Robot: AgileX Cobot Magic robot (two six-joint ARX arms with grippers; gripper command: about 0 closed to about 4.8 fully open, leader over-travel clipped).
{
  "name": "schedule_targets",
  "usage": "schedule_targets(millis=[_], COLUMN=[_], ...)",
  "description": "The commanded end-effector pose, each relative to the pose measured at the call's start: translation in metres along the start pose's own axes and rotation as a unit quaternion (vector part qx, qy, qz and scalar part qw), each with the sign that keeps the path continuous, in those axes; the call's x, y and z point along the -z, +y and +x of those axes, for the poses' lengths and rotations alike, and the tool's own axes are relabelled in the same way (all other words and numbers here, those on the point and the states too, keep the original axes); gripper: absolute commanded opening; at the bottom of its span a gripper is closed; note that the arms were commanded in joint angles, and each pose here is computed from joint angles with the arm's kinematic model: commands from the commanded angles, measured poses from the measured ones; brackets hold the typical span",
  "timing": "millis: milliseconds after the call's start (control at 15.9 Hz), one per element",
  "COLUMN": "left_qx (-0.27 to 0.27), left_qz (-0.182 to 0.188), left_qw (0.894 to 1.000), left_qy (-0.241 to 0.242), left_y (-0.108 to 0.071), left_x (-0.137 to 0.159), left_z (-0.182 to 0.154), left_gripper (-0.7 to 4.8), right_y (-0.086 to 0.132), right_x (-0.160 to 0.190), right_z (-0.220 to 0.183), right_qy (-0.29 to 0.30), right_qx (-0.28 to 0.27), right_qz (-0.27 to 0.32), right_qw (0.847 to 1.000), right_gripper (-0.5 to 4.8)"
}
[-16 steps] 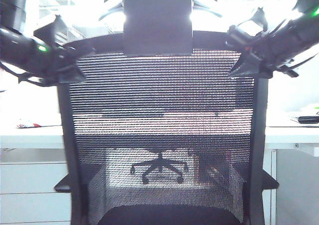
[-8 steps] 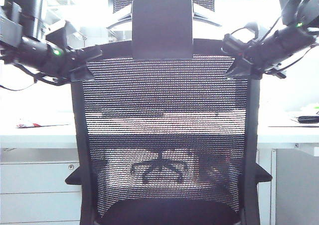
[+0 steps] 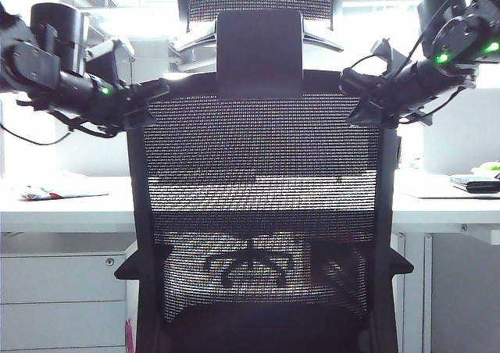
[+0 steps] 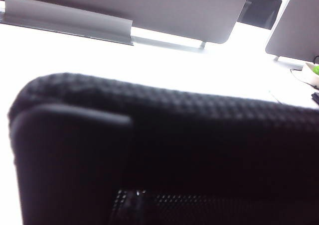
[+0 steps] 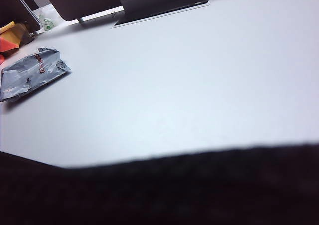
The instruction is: Push the black chair under the table.
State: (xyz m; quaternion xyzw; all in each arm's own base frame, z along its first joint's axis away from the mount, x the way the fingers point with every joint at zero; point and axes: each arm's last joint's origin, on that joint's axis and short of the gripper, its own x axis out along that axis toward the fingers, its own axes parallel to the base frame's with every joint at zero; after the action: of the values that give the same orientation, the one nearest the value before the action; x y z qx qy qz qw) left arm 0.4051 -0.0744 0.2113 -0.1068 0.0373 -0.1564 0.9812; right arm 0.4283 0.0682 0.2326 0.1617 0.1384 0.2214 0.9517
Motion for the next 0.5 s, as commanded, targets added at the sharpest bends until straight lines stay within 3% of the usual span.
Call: schedule_targets(millis=[63,378,504], left_qx=[-0.01,-0.012,0.007], left_qz=[0.003,0.007,0.006], left_qw=[1.0,1.0,1.0], left_qy=[-0.022,-0.027,-0.025], left_y=[0.0043,0.0068,0.0059], left_x=[-0.007,-0.0106,-0.0109], left_z=[0.0118,0.0137,0.0136], left_gripper=[-0.06,-0.06,-0.06], right_y=[-0.0022,-0.0084,-0.007], right_x=[-0.0174,-0.0198,-0.0179], right_z=[0.012,0.0145,0.0146], right_qy=[-0.042,-0.042,-0.026], right_qx=[-0.002,-0.001,-0.028], right_qz=[-0.016,-0.013,-0.011], right_qw=[0.999,0.999,0.999], right_gripper=[-0.08,-0.08,-0.08])
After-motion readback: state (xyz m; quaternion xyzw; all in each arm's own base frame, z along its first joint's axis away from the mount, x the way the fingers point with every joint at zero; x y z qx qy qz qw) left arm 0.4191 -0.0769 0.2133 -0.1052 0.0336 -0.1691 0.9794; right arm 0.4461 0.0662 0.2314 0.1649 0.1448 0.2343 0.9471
